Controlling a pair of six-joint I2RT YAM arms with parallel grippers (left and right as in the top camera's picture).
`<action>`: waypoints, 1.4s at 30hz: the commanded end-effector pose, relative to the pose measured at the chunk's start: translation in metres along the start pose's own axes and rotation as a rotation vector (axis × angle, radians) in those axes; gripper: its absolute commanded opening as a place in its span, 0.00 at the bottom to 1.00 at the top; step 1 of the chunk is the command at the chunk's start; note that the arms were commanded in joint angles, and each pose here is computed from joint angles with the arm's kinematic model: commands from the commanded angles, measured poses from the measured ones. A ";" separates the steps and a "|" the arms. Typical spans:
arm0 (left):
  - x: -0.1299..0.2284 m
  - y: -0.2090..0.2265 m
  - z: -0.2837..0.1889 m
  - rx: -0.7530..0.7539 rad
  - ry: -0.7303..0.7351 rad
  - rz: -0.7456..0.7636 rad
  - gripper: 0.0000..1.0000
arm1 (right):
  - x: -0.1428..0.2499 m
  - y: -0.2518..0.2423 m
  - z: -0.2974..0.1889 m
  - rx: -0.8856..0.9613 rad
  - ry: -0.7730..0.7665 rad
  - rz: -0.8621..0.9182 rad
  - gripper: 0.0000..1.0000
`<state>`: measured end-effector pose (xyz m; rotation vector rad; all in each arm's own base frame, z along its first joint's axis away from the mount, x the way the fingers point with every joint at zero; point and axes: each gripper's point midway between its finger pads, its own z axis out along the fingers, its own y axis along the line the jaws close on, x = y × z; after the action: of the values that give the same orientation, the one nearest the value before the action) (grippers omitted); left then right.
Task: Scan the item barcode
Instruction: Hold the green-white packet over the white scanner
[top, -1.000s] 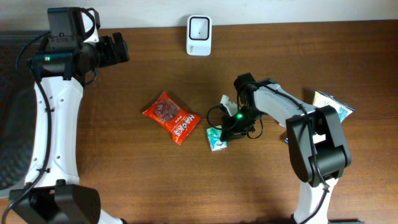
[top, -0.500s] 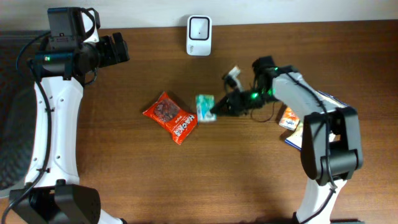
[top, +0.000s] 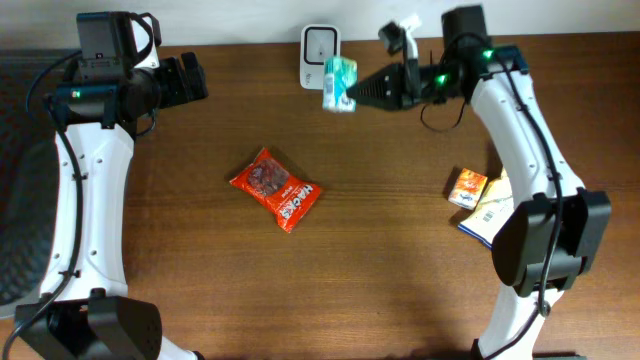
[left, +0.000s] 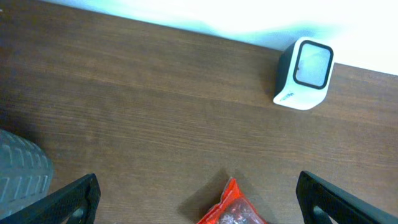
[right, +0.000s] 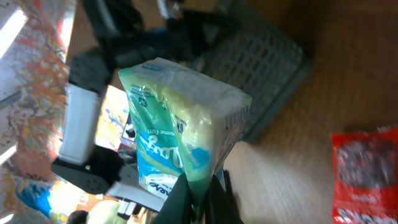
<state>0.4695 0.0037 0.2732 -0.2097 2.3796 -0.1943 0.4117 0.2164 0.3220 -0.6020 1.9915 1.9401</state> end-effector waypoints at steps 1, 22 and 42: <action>0.000 0.000 0.002 -0.003 0.001 0.017 0.99 | -0.015 0.050 -0.004 -0.034 -0.006 -0.083 0.04; 0.000 0.000 0.002 -0.004 0.001 0.017 0.99 | -0.071 -0.125 -0.059 1.570 -0.023 -0.454 0.04; 0.000 0.000 0.002 -0.003 0.001 0.018 0.99 | -0.133 -0.250 0.007 1.707 0.355 -1.300 0.04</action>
<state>0.4696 0.0038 0.2733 -0.2097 2.3788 -0.1939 0.6470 0.2232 0.1912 -0.9353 1.7857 -0.5576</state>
